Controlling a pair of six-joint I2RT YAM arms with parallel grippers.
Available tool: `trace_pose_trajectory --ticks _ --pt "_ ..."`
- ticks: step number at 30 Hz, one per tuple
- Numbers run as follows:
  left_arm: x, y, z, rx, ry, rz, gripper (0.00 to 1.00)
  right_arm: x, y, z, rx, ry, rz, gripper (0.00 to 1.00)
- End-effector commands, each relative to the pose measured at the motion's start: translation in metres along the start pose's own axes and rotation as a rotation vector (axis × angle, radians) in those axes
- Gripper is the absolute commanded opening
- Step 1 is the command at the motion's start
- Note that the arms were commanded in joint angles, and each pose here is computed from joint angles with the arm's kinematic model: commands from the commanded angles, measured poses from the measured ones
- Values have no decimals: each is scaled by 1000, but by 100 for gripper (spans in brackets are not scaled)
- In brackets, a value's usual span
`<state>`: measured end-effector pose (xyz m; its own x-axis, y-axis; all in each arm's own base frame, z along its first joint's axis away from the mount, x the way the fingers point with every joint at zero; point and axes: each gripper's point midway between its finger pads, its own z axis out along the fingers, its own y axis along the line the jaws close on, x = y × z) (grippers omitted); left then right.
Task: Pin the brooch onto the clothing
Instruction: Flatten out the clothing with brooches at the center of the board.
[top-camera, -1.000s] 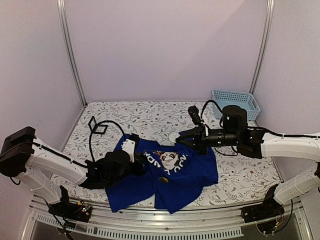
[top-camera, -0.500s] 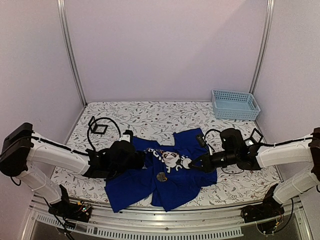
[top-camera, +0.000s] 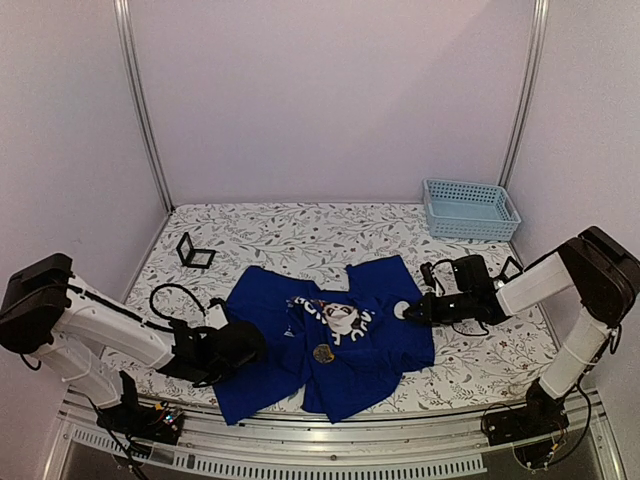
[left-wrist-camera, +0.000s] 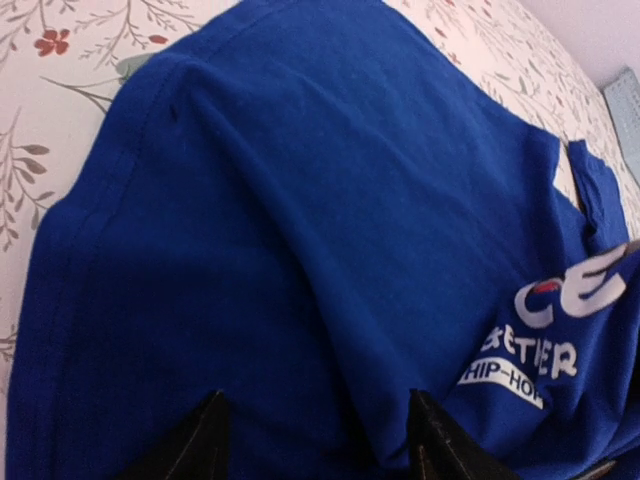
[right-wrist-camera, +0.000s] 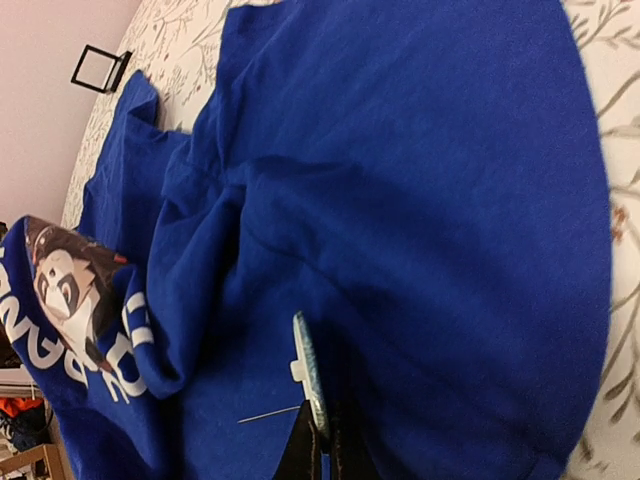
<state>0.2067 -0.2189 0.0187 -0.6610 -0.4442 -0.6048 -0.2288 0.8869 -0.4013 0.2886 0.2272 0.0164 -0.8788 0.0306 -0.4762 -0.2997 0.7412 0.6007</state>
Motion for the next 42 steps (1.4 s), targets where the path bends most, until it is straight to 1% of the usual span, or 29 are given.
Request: trace_pose_trajectory --ticks 1,3,5,8,10,12,15,17,19,21,24,26,27,29,30,31,33,37,39,42 --pt "5 79 18 -236 28 -63 59 -1 -62 5 139 42 66 0" --pt "-7 93 19 -296 -19 -78 58 -16 -69 5 167 29 48 0" --pt "-31 102 17 -354 -110 -73 59 -33 -77 1 206 5 28 0" --pt "-75 113 18 -440 -242 -12 59 -57 -81 -2 218 -34 1 0" --pt "-98 117 23 -479 -294 45 60 -68 -86 2 230 -42 -4 0" --pt "-119 108 27 -483 -341 66 61 -77 -90 9 246 -26 -16 0" --pt "-140 81 30 -456 -372 166 64 -92 -89 11 262 -20 -50 0" --pt "-142 63 27 -415 -358 203 65 -105 -79 5 251 -44 -82 0" --pt "-138 45 16 -362 -354 235 66 -120 -61 -5 250 -64 -125 0" --pt "-124 23 -3 -292 -347 255 66 -124 -40 -12 266 -61 -187 0" --pt "-83 -10 -26 -163 -264 312 59 -121 5 -23 210 -77 -260 0" --pt "-45 -39 -37 -51 -170 366 52 -116 27 -34 156 -93 -264 0" --pt "-23 -53 -42 3 -117 382 51 -114 36 -39 142 -101 -269 0" --pt "22 -86 -54 122 -19 454 51 -109 48 -47 124 -114 -277 0" --pt "46 -97 -60 160 29 499 53 -107 55 -51 114 -118 -284 0" --pt "64 -104 -61 174 75 540 56 -105 59 -52 105 -118 -286 0" --pt "88 -107 -62 145 134 599 60 -103 66 -56 91 -122 -294 0" --pt "108 -110 -61 112 203 700 64 -102 79 -61 48 -124 -306 0" --pt "119 -104 -57 108 268 737 67 -101 82 -63 42 -129 -314 0" --pt "133 -91 -44 70 361 771 67 -99 82 -64 42 -129 -319 0"
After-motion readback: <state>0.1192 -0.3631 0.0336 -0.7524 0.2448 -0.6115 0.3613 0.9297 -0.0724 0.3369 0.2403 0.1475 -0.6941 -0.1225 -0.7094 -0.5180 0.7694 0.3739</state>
